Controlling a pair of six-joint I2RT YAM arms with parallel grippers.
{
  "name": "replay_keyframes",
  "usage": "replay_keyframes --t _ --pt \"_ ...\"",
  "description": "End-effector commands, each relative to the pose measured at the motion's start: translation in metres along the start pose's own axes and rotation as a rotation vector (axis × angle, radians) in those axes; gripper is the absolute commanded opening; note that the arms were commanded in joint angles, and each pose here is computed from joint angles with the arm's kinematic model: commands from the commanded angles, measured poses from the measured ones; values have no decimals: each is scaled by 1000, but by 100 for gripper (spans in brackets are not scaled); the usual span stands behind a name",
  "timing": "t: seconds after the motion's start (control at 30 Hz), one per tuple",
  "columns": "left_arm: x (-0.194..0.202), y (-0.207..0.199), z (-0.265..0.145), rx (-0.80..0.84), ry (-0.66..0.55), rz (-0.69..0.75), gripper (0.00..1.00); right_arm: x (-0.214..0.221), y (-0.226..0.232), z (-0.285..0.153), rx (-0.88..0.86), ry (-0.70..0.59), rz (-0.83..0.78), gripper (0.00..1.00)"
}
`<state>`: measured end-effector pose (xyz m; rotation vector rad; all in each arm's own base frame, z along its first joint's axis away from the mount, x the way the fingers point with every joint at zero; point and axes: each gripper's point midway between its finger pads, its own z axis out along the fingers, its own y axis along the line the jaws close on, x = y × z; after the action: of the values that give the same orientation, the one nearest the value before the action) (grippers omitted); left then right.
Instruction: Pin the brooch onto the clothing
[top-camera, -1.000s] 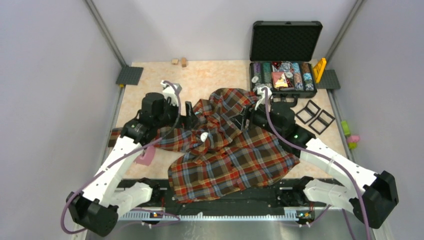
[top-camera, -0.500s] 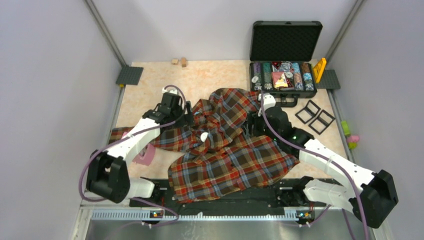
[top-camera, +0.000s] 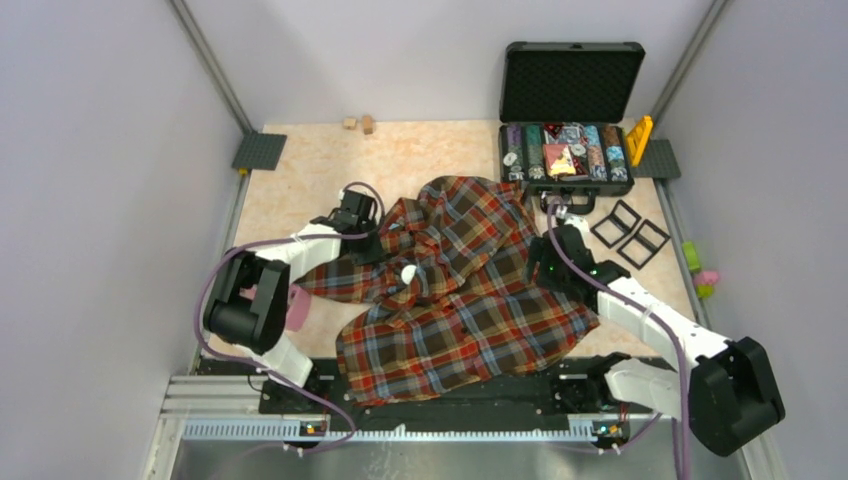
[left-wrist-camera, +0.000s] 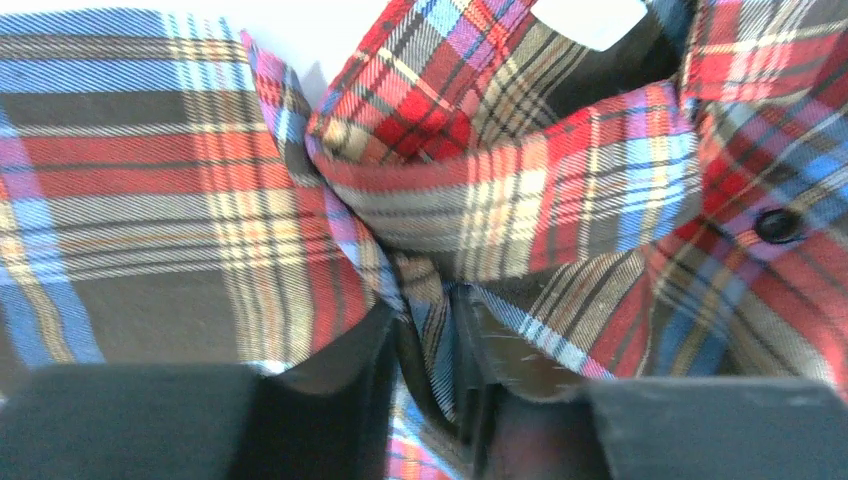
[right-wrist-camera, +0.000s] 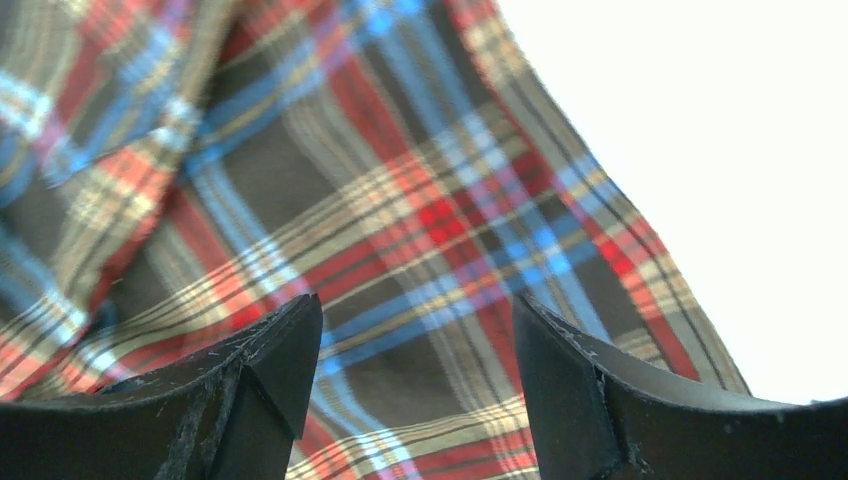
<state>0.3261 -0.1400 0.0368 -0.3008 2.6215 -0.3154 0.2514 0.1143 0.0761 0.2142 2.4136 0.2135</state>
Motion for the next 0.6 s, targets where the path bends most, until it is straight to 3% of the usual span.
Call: replay_keyframes --t 0.0,0.07,0.23,0.57 --pt "-6 -5 12 41 -3 -22 15 13 -37 0 143 28 136 72" --pt "-12 1 15 27 -21 -35 0 16 -50 -6 196 19 165 74" --pt "-41 15 15 14 -94 -68 0 26 -68 -16 251 24 232 80" --pt "-159 62 5 -123 -285 -126 0 50 -69 -11 250 126 289 80"
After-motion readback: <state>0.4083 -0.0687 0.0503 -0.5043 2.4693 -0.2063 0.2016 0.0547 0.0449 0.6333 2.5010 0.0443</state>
